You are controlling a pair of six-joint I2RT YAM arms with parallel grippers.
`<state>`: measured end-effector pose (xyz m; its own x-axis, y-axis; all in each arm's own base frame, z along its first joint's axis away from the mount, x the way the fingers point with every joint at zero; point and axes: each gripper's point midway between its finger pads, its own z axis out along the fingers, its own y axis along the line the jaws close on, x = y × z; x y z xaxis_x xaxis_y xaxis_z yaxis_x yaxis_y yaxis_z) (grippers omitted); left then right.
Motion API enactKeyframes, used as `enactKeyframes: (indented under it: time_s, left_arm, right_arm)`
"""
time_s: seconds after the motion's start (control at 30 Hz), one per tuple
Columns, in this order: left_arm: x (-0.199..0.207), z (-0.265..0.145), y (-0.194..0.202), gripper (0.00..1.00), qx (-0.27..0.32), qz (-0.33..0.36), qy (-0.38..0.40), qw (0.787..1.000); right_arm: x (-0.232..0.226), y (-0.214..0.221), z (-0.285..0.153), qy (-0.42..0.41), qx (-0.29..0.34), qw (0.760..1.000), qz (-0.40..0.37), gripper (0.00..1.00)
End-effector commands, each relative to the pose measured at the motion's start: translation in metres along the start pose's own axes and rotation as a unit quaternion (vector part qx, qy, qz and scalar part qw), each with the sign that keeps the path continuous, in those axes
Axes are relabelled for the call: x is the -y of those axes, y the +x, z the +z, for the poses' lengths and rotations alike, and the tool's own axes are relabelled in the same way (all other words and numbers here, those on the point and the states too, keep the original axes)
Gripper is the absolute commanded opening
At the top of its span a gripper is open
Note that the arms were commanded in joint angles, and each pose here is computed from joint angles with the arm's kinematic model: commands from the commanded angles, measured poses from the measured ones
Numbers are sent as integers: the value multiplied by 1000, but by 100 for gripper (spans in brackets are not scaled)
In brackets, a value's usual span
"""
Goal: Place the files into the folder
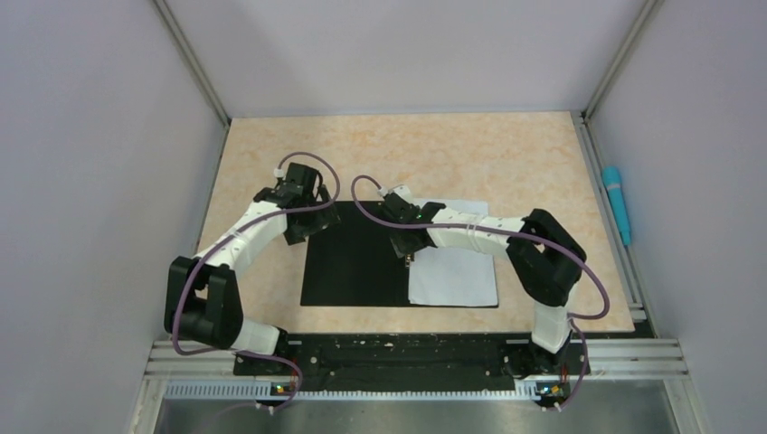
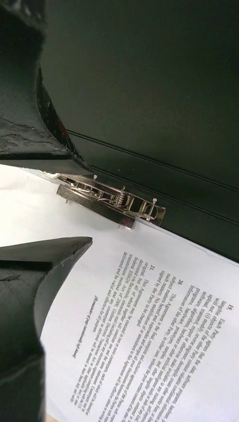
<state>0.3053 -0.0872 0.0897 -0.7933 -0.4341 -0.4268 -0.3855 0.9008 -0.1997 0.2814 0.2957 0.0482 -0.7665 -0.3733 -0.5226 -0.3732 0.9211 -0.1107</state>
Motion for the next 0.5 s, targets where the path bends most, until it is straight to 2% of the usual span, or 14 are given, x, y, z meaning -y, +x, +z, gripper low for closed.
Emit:
enactKeyframes:
  time_s: [0.0, 0.3, 0.43, 0.47]
  left_arm:
    - [21, -5, -3, 95, -11, 57, 56, 997]
    - [27, -5, 1, 96, -31, 81, 89, 992]
    - [24, -8, -6, 96, -27, 89, 83, 992]
    - [25, -10, -7, 96, -24, 91, 88, 992]
  right_arm:
    - [-6, 0, 15, -5, 9, 1000, 8, 48]
    - [-10, 28, 37, -14, -24, 1000, -15, 24]
    - [1, 32, 39, -38, -26, 999, 9, 0]
    - [5, 32, 38, -43, -26, 999, 16, 0]
